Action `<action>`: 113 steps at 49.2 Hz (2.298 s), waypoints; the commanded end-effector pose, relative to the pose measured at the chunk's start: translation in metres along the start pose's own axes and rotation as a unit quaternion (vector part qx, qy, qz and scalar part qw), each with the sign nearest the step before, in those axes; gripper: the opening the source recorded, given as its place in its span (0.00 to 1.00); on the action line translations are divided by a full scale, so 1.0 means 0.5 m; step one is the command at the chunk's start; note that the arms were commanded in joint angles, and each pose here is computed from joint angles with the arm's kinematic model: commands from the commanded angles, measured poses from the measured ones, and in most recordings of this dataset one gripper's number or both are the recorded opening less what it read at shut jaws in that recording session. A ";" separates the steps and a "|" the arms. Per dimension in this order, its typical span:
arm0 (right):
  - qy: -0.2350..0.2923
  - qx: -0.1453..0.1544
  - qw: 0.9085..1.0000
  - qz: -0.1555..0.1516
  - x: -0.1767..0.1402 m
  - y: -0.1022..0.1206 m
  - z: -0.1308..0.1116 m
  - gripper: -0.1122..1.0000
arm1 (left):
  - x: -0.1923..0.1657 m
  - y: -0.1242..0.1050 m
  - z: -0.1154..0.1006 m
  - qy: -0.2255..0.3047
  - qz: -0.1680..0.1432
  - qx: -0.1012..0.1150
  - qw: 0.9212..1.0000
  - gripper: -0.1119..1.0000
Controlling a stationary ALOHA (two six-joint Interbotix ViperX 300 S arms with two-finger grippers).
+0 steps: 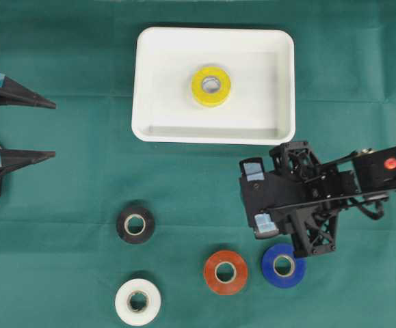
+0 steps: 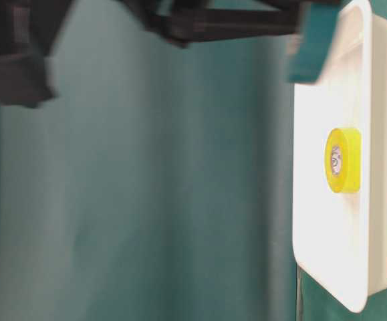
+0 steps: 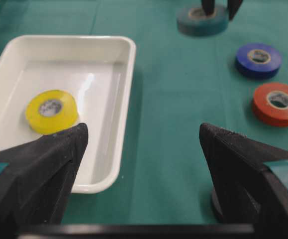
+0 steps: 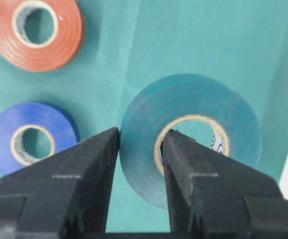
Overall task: Pick up the tape from a random location and place it into the white case.
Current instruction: 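Lift the teal roll with the right gripper toward the tray, then carry the teal roll with the right gripper over the tray's upper right area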
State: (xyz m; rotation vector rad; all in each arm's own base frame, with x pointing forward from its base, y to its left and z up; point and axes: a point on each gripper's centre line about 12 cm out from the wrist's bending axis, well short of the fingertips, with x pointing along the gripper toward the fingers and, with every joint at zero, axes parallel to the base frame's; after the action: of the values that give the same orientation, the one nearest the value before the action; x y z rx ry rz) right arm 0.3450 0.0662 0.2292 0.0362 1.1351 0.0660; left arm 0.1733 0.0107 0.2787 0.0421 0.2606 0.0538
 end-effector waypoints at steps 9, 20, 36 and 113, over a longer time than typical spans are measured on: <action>-0.029 -0.004 1.000 -0.004 -0.109 0.003 0.043 0.38 | 0.002 0.000 0.009 -0.004 -0.001 -0.001 1.000 0.95; -0.030 -0.006 0.999 -0.010 -0.175 0.004 0.062 0.38 | 0.003 0.000 0.008 -0.003 -0.001 -0.001 1.000 0.95; -0.032 -0.009 0.999 -0.019 -0.190 -0.002 0.063 0.38 | 0.003 0.000 0.008 -0.003 -0.001 -0.001 1.000 0.95; -0.026 -0.016 0.999 -0.045 -0.178 -0.021 0.055 0.38 | 0.015 -0.001 -0.003 0.013 -0.002 -0.001 1.000 0.95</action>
State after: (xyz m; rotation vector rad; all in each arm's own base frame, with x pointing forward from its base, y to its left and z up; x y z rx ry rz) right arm 0.3348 0.0542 0.3108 -0.0426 1.1160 0.0140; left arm 0.1784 0.0110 0.2709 0.0409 0.2974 0.0528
